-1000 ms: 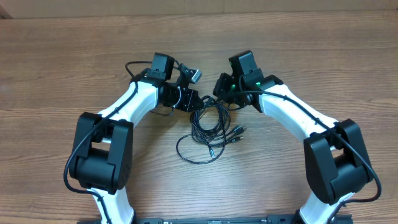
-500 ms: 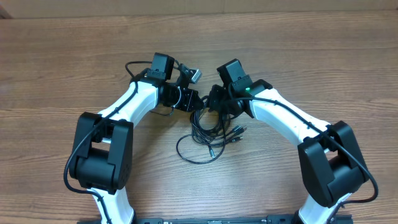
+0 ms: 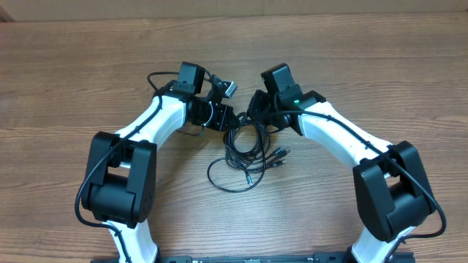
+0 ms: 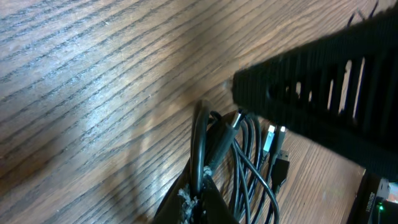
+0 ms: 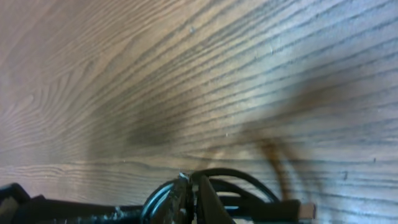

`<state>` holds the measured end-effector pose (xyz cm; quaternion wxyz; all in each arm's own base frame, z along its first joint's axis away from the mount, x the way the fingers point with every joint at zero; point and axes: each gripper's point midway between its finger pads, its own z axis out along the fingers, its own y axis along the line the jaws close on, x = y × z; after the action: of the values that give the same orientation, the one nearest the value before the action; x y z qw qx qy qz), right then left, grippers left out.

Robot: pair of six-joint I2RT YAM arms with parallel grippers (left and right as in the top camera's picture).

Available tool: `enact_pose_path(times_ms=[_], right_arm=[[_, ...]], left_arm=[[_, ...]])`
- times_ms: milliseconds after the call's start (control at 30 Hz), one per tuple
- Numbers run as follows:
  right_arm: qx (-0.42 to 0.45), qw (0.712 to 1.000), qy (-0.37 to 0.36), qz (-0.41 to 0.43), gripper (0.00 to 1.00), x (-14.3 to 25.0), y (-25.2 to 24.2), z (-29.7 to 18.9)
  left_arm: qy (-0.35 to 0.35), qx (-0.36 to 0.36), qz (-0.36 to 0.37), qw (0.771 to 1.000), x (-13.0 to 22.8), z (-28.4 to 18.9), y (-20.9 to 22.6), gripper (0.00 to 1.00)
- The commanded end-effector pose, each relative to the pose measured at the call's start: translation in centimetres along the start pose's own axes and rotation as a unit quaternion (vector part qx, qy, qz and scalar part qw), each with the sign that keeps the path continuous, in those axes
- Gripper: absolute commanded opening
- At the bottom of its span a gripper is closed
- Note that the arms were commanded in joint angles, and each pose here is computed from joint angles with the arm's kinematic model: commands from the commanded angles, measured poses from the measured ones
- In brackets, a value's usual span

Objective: Untangle cables

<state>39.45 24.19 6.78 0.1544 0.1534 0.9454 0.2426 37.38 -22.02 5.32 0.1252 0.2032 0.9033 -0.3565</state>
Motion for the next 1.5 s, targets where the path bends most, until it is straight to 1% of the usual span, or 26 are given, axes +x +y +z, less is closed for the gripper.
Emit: enact_pose_path(times_ms=[0,167,233,433,600,700,767,867,967,1033,1467], right_arm=[[-0.006,1.000,0.004,-0.012,0.04,0.7,0.8,0.1],[-0.009,1.000,-0.004,-0.013,0.04,0.3,1.0,0.1],[-0.006,1.000,0.006,-0.012,0.04,0.8,0.8,0.2],[0.017,0.999,0.036,-0.024,0.04,3.3,0.6,0.4],[0.027,0.998,0.037,-0.043,0.04,4.7,1.1,0.6],[0.044,0.998,0.024,-0.046,0.04,4.5,0.7,0.6],[0.057,0.997,0.000,-0.045,0.04,3.4,0.2,0.6],[0.043,0.998,-0.024,-0.033,0.04,1.4,0.2,0.4],[0.028,0.999,-0.027,-0.027,0.04,0.7,0.5,0.3],[0.018,0.999,-0.023,-0.025,0.04,0.6,0.8,0.3],[0.026,0.999,-0.012,-0.030,0.04,1.6,0.7,0.4]], left_arm=[[-0.006,0.015,0.020,1.000,-0.7,0.0,-0.5,0.04],[-0.006,0.015,0.020,1.000,-0.7,0.0,-0.5,0.04],[-0.006,0.015,0.020,1.000,-0.7,0.0,-0.5,0.04],[-0.006,0.015,0.020,1.000,-0.7,0.0,-0.5,0.04],[-0.006,0.015,0.020,1.000,-0.7,0.0,-0.5,0.04],[-0.006,0.015,0.020,1.000,-0.7,0.0,-0.5,0.04],[-0.006,0.015,0.020,1.000,-0.7,0.0,-0.5,0.04],[-0.006,0.015,0.020,1.000,-0.7,0.0,-0.5,0.04],[-0.006,0.015,0.020,1.000,-0.7,0.0,-0.5,0.04],[-0.006,0.015,0.020,1.000,-0.7,0.0,-0.5,0.04],[-0.006,0.015,0.020,1.000,-0.7,0.0,-0.5,0.04]])
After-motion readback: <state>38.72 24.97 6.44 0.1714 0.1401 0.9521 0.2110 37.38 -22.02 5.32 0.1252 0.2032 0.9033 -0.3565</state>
